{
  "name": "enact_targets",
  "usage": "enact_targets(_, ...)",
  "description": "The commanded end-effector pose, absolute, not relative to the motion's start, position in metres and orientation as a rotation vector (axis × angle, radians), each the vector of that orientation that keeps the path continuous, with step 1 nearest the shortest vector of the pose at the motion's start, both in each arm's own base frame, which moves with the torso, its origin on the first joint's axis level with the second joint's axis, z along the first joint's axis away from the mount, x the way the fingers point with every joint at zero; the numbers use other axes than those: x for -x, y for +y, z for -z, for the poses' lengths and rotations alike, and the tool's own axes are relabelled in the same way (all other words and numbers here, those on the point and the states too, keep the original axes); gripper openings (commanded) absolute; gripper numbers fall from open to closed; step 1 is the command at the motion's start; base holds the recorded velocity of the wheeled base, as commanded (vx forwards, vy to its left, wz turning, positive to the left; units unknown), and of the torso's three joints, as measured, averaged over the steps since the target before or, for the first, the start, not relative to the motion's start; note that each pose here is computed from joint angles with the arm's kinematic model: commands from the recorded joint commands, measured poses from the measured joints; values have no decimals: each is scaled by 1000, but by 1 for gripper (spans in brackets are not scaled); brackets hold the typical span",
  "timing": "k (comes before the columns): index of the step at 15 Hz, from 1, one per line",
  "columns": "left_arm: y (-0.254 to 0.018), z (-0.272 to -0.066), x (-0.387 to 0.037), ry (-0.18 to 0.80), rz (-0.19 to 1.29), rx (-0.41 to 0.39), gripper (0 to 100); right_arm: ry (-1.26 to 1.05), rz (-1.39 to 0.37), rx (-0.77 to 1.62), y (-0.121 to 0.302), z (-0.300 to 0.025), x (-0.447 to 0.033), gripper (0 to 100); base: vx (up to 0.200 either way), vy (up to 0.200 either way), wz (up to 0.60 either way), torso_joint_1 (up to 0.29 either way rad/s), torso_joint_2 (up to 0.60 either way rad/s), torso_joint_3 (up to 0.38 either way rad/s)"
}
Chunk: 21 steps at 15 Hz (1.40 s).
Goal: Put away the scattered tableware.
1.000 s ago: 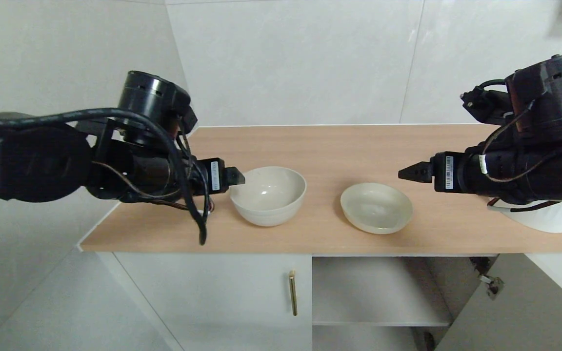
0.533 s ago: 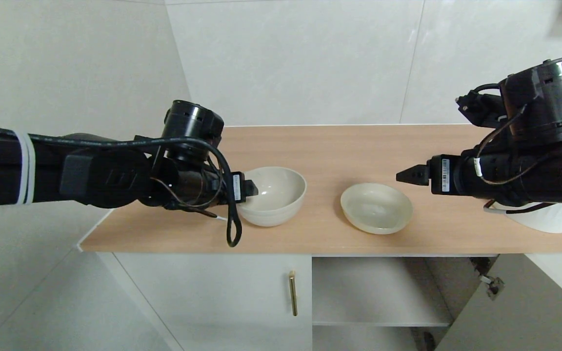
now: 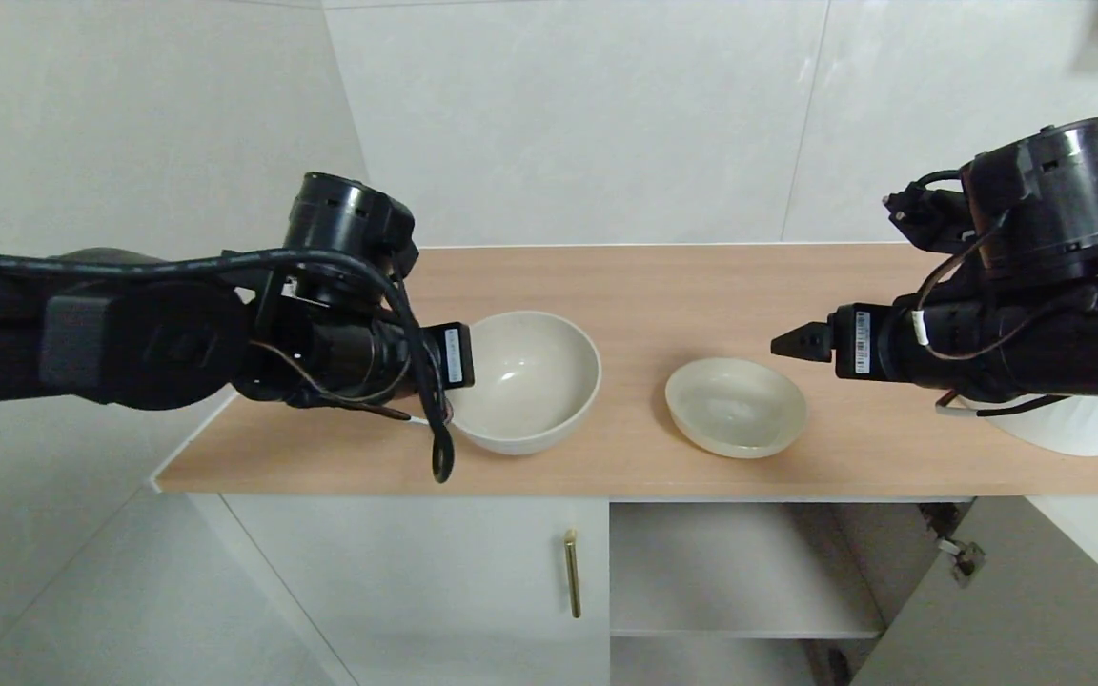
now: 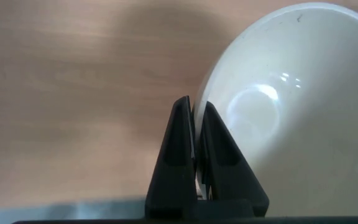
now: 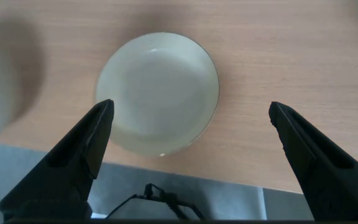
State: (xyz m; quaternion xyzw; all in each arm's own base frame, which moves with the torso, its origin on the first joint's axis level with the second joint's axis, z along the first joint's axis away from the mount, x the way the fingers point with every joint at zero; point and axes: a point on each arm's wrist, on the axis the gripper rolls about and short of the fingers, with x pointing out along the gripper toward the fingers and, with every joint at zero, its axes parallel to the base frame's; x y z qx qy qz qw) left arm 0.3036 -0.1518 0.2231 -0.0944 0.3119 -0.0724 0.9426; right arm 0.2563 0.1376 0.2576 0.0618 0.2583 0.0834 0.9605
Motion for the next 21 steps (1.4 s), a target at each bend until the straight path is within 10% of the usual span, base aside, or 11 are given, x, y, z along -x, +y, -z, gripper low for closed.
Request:
enact_targets(1, -143, -251, -268, 576, 238, 231, 0, 567, -133, -118, 139, -243, -273, 100, 0, 0, 0, 0, 0, 0)
enact_targets(12, -134, -253, -249, 457, 303, 253, 0, 699, -34, -76, 143, -185, -324, 100, 0, 0, 0, 0, 0, 0)
enact_targets(13, -134, -254, -249, 456, 304, 252, 0, 695, -32, -78, 143, -186, -324, 0, 0, 0, 0, 0, 0, 0)
enact_targets(21, -127, -247, -229, 442, 332, 200, 0, 667, -44, -117, 143, -197, -318, 0, 0, 0, 0, 0, 0, 0)
